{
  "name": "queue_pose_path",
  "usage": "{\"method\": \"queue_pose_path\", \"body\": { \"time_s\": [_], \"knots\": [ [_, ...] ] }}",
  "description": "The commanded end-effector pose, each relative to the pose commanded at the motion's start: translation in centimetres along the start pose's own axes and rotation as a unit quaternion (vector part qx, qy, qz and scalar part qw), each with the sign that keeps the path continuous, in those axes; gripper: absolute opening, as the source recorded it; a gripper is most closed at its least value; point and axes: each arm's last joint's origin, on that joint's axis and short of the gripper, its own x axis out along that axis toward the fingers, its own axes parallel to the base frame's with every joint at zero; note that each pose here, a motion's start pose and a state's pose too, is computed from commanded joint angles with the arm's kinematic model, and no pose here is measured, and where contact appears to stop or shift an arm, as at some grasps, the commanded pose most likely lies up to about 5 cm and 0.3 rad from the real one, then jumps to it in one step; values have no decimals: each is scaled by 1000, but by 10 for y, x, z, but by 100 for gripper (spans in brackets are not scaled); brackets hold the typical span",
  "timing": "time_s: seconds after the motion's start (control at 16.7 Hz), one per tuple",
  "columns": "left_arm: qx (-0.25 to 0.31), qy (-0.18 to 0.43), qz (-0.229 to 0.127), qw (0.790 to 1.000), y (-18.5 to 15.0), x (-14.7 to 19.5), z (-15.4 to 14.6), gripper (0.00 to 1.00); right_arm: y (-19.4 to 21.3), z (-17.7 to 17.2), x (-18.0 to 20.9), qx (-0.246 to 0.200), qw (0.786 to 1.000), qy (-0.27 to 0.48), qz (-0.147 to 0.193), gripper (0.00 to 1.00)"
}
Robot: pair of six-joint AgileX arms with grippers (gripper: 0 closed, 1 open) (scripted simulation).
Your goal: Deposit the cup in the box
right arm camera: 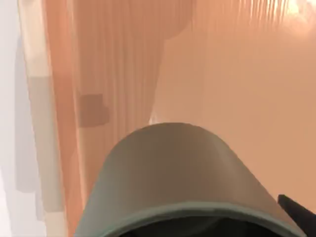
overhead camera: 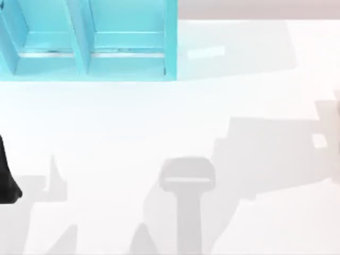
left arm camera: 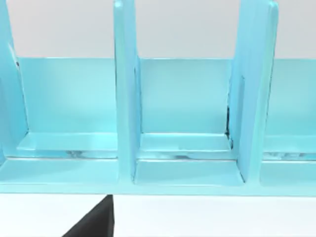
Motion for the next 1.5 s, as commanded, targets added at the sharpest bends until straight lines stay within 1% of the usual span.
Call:
{"method": "queue_pose_path", "body": {
  "time_s": [0.18, 0.36, 0.72, 1.14, 1.44, 1.5],
  "knots": [
    [0, 0, 0, 1000, 0, 0, 0, 100, -55, -25, -11, 1, 1000, 7, -1, 0],
    [0, 0, 0, 1000, 0, 0, 0, 100, -76, -38, -20, 2, 1000, 4, -1, 0],
    [0, 0, 0, 1000, 0, 0, 0, 100, -76, -37, -13, 1, 1000, 6, -1, 0],
    [0, 0, 0, 1000, 0, 0, 0, 100, -68, -39, 41, 2, 1000, 4, -1, 0],
    [0, 0, 0, 1000, 0, 0, 0, 100, -67, -40, 44, 2, 1000, 4, -1, 0],
    [0, 0, 0, 1000, 0, 0, 0, 100, -67, -40, 44, 2, 1000, 4, -1, 8]
  ]
}}
